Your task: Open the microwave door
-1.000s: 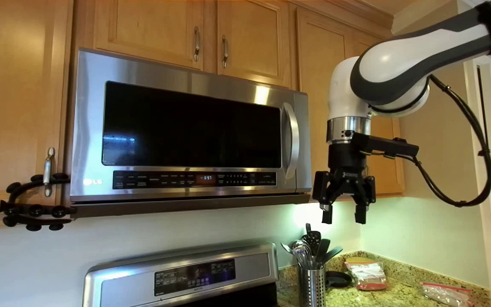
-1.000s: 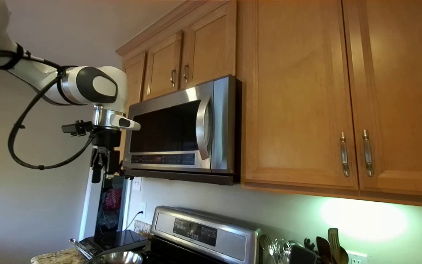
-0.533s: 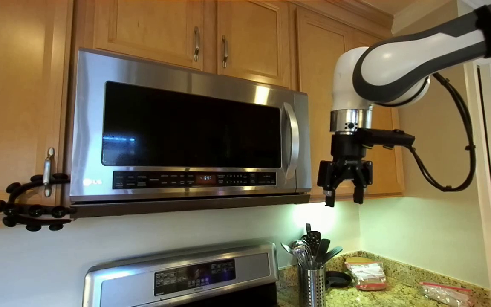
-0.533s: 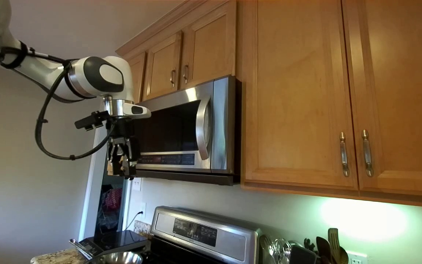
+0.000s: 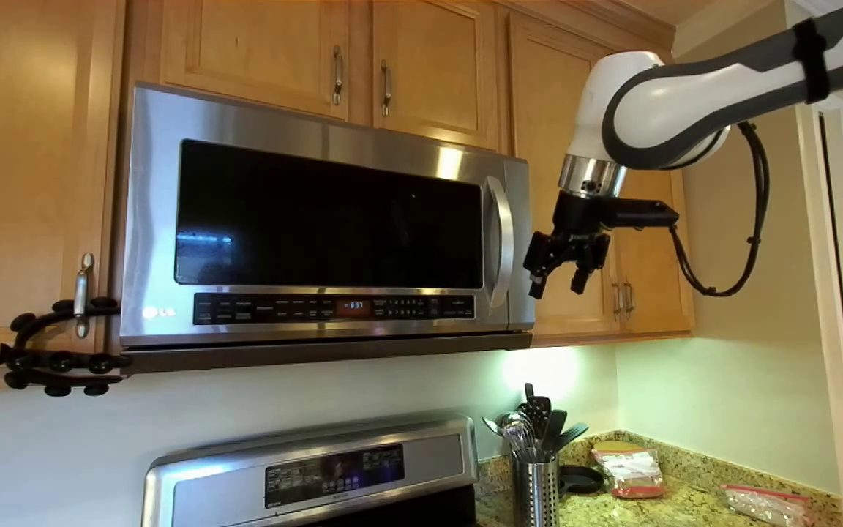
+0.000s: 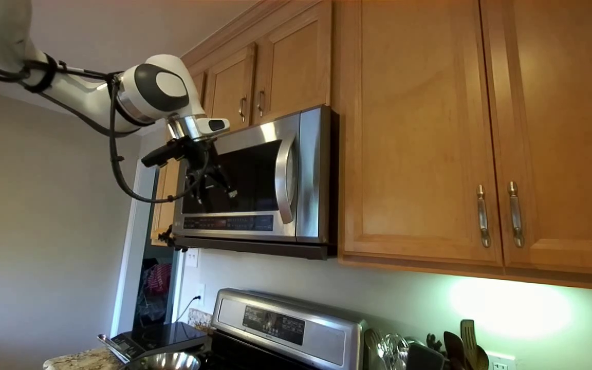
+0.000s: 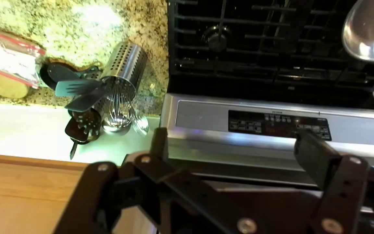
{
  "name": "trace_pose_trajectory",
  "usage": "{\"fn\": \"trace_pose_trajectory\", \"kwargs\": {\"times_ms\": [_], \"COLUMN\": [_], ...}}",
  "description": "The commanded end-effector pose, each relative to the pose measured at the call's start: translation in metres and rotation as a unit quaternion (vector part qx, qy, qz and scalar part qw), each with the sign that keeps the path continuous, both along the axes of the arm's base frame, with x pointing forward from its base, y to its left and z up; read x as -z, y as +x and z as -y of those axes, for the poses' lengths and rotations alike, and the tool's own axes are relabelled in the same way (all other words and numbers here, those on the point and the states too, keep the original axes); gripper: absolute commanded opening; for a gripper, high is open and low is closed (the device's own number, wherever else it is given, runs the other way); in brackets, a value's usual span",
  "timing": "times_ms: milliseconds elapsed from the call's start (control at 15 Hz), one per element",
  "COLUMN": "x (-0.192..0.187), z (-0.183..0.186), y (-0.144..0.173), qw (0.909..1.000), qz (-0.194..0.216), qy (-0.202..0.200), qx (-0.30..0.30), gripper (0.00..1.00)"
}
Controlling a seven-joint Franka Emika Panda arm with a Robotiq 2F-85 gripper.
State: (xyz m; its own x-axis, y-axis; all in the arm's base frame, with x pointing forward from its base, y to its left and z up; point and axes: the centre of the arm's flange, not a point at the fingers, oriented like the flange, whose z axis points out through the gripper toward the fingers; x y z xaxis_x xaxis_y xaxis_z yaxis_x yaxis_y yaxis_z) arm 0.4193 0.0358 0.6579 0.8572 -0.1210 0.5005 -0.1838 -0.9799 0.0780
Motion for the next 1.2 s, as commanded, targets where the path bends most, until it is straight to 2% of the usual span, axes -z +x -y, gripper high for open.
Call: {"fn": "trace_pose_trajectory", "kwargs": {"times_ms": [0, 467, 933, 1133], "x": [0.0, 0.002, -0.033, -0.053], "z": [0.006, 0.016, 0.033, 0.038], "y": [0.006, 0.018, 0.034, 0.049], "qw": [1.0, 0.9999, 0.998, 0.9958], "qz": [0.007, 0.01, 0.051, 0.084], "qy": [0.003, 0.007, -0.032, -0.031], "qx": [0.004, 0.011, 0.019, 0.018], "gripper": [1.0, 1.0, 1.0, 1.0]}}
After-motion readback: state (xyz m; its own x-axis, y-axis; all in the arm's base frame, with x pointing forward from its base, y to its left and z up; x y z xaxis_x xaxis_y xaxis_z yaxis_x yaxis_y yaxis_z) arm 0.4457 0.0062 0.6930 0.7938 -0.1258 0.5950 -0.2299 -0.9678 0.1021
